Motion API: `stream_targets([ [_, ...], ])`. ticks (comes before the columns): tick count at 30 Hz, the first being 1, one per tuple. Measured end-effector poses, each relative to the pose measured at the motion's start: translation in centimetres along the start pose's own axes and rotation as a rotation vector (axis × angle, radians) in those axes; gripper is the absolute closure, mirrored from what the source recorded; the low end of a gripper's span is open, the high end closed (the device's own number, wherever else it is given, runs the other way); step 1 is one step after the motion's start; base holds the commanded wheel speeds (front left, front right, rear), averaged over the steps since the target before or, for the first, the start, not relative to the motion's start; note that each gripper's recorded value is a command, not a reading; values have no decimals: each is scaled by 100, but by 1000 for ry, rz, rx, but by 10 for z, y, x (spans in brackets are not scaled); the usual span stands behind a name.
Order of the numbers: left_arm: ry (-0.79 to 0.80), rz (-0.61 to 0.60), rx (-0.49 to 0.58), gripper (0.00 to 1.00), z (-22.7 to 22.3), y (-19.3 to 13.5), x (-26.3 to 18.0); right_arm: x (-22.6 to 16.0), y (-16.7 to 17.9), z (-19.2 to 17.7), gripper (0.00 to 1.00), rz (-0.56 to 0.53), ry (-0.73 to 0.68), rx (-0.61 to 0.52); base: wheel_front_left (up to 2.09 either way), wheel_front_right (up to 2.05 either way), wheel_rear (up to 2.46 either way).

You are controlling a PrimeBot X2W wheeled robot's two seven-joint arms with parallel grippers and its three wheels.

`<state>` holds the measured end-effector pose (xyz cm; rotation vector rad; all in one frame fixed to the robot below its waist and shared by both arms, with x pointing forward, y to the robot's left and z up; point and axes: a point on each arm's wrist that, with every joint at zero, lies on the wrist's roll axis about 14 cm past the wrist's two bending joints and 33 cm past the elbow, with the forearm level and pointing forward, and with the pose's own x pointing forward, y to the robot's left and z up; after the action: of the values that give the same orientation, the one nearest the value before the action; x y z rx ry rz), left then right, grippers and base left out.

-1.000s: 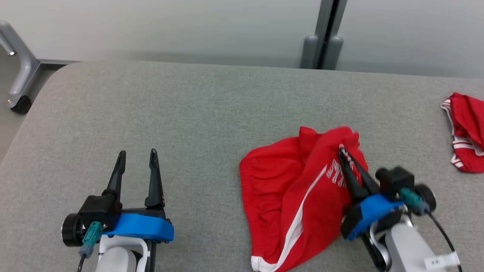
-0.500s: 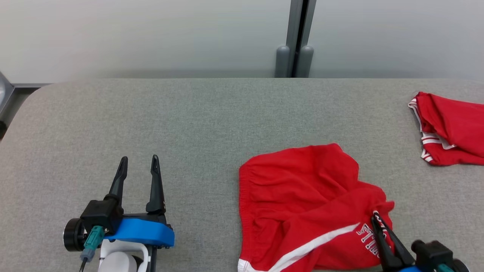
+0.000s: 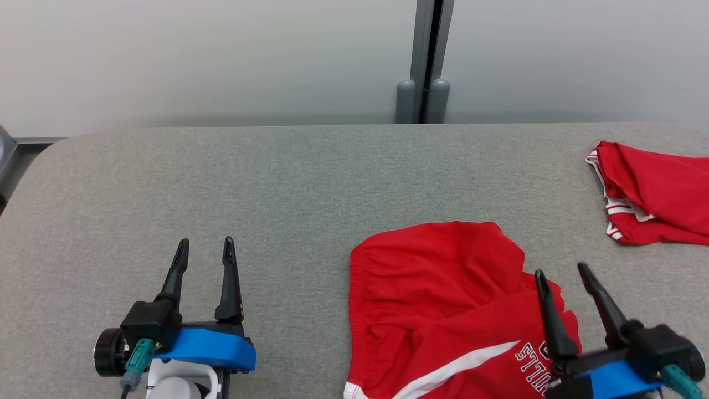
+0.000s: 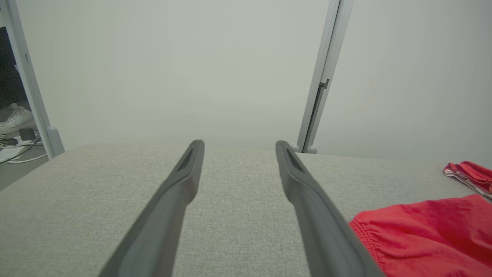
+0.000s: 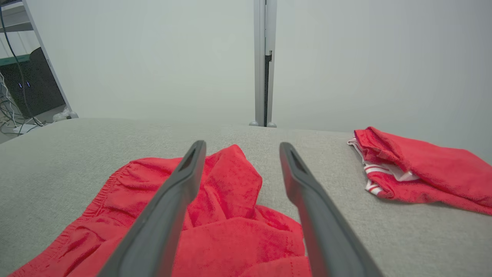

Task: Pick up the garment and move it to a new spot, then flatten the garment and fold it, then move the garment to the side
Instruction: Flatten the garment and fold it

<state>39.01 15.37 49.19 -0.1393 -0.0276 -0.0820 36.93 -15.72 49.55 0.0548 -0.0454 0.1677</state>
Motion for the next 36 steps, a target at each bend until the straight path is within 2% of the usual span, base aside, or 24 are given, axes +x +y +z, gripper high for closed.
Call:
stream_targets([
  [6, 10, -2, 0, 0, -4, 0, 2, 30, 1, 33, 0, 3, -100, -6, 0, 0, 0],
  [9, 13, -1, 1, 0, -5, 1, 2, 41, -4, 37, 0, -11, -108, -3, 0, 0, 0],
  [22, 15, -9, 12, 0, -5, 0, 7, 49, -12, 10, 0, -45, -13, 14, 0, 0, 0],
  [30, -25, -176, 48, 0, 11, -44, 44, 51, -20, 8, 0, -69, 4, 13, 0, 0, 0],
  [36, 77, -331, 90, 0, -4, -89, 72, 51, -29, 2, 0, -91, 25, 9, 0, 0, 0],
])
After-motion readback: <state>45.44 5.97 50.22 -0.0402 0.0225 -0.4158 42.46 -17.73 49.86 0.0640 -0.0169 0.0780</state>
